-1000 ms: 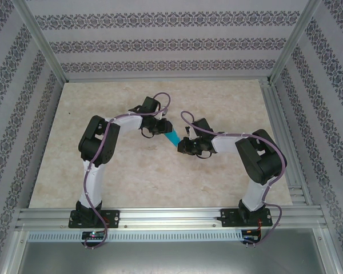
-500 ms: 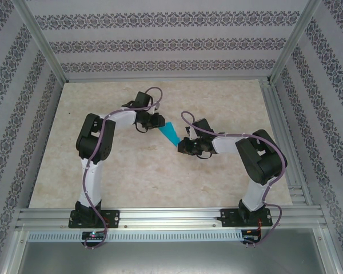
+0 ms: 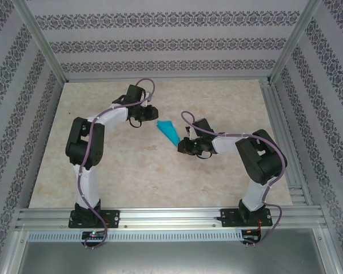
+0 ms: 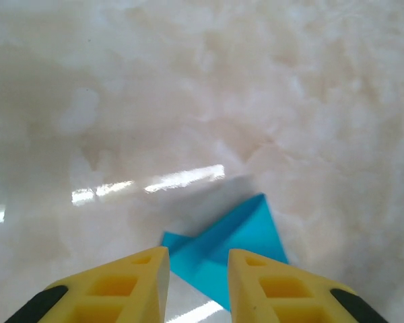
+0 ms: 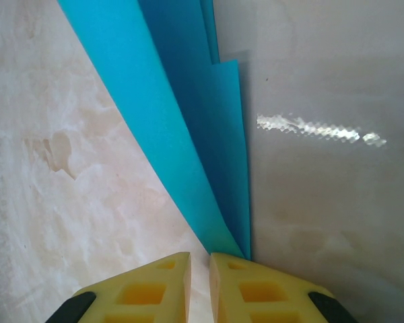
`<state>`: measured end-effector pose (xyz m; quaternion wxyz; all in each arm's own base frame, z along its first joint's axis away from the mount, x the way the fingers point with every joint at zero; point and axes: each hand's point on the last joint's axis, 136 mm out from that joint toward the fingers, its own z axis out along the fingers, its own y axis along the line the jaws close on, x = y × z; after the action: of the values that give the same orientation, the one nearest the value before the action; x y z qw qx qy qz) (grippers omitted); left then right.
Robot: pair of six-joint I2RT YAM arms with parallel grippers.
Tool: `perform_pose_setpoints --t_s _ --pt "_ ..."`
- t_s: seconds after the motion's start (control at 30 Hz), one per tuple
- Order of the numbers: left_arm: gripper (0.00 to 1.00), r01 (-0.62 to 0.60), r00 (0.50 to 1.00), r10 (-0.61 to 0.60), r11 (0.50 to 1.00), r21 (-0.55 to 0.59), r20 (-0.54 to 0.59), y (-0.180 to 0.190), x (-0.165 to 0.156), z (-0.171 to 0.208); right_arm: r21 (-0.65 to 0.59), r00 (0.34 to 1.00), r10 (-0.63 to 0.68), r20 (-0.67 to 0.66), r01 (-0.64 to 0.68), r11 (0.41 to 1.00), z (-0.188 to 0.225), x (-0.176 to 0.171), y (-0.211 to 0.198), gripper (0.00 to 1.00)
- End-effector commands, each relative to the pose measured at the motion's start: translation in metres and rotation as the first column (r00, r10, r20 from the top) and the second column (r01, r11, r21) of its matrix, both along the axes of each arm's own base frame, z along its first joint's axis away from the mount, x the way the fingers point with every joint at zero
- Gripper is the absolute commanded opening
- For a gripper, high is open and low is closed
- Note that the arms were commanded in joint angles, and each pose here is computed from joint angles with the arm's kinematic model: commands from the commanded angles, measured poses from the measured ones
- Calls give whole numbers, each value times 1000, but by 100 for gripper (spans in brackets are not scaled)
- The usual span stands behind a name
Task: Fold a paper plane with a square sheet of paper (pick it up from the middle)
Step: Fold the wing for the fifth time at the center of the table.
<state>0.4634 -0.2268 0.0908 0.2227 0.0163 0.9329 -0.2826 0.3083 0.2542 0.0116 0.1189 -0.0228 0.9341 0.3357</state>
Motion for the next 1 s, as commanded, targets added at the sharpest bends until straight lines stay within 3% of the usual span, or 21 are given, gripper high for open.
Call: perform_pose_setpoints --t_s 0.0,0.23,0.5,0.83,0.97 --pt "30 17 998 -13 998 -57 68 -14 -14 29 -232 973 -82 -216 30 972 -66 -48 -48 18" --pt "28 86 995 -78 988 -127 67 -49 -51 32 -230 972 -80 -221 28 973 -67 -48 -48 18" --pt "23 163 984 -176 961 -223 -37 -105 -79 -7 -226 971 -80 -225 28 974 -68 -49 -47 18" --pt "22 157 978 -181 967 -199 -108 -114 -74 -41 -223 970 -79 -229 27 974 -69 -51 -47 18" --pt "22 142 980 -157 982 -128 -122 -106 -70 -53 -228 969 -81 -234 26 973 -71 -53 -49 18"
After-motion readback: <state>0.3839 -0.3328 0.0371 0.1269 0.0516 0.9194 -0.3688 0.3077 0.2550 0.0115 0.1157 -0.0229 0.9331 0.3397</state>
